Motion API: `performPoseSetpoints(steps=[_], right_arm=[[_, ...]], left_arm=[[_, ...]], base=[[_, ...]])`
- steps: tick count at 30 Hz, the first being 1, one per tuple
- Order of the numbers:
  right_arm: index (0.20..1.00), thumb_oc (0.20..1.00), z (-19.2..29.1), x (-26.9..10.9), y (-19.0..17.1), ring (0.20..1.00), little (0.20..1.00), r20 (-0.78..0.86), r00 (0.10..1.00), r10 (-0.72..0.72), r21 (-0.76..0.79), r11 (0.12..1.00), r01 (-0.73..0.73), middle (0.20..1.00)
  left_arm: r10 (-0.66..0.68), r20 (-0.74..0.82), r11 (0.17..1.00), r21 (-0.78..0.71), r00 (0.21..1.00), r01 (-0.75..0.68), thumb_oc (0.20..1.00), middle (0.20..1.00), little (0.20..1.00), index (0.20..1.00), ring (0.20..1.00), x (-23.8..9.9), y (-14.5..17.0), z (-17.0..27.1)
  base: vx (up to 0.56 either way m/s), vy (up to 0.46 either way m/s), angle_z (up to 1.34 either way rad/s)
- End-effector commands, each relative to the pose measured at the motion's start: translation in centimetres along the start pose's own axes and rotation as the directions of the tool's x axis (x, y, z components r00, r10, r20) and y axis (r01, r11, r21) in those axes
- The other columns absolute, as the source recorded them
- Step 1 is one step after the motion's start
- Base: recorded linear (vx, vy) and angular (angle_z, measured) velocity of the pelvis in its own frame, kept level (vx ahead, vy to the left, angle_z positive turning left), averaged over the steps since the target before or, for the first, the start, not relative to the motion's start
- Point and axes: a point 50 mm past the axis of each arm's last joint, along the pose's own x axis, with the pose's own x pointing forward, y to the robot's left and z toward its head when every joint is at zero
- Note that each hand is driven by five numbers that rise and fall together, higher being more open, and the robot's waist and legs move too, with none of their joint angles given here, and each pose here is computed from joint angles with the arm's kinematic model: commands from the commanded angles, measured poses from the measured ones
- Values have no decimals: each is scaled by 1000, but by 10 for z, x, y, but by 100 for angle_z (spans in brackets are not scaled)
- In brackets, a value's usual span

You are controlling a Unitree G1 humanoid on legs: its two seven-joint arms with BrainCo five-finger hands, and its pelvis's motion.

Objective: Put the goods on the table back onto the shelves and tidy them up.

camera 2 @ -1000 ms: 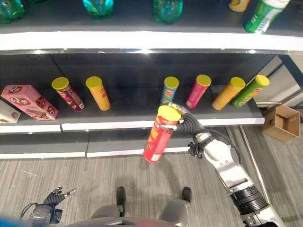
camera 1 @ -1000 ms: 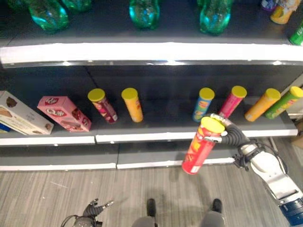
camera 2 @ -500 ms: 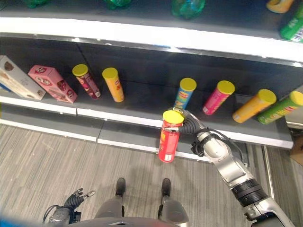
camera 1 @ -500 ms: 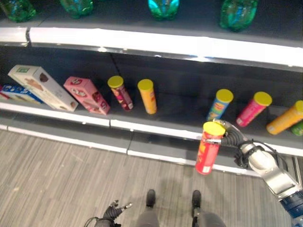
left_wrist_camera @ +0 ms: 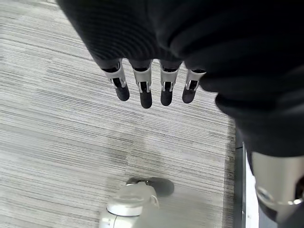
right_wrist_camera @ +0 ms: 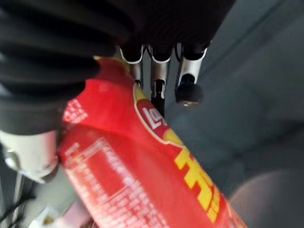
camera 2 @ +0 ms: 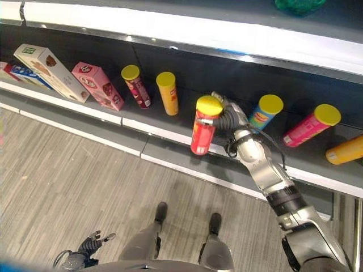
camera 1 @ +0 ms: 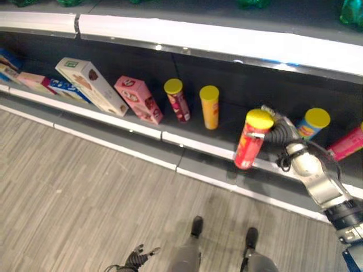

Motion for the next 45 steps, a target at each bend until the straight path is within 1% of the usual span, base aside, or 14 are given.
performPoseSetpoints(steps=[1,2,3,4,6,11,15,18,29,45], right_arm=[[200,200,26,29,-27,200,200,117,959,-257,-72,961,266,200],[200,200,26,29,-27,200,200,117,959,-257,-72,961,266,200],[200,200,24,37,-30,200,200,105,947,-304,-98,944,315,200],[200,200,25,38,-29,200,200,107,946,-305,-98,944,316,200],[200,200,20,48,-35,200,200,82,934,-349,-143,923,357,200],[200,200,13,59,-56,200,200,74,900,-430,-242,868,434,200],[200,200,10,67,-69,200,200,88,887,-453,-328,828,455,200],[200,200,10,70,-74,200,200,95,885,-456,-363,812,457,200],[200,200,10,71,-72,200,200,90,891,-445,-362,819,445,200],[200,200,10,74,-66,200,200,68,900,-431,-338,839,427,200]], left_arm=[[45,77,995,86,996,-52,1000,1000,1000,1000,1000,4,15,20],[45,77,995,86,996,-52,1000,1000,1000,1000,1000,4,15,20],[40,117,994,95,992,-51,1000,1000,1000,1000,1000,6,13,30],[41,118,994,94,992,-52,1000,1000,1000,1000,1000,6,13,31],[43,174,994,96,984,-60,1000,1000,1000,1000,1000,7,13,45],[37,220,993,105,975,-62,1000,1000,1000,1000,1000,8,11,57],[27,227,991,119,974,-56,1000,1000,1000,1000,1000,8,9,59],[26,234,991,121,972,-56,1000,1000,1000,1000,1000,8,8,61],[19,257,989,136,966,-55,1000,1000,1000,1000,1000,9,7,68],[26,247,989,132,969,-60,1000,1000,1000,1000,1000,10,6,67]], base=[[0,0,0],[-8,20,-6],[-5,8,-4],[-30,15,0],[-31,10,4],[0,0,0],[0,0,0],[0,0,0],[0,0,0],[0,0,0]])
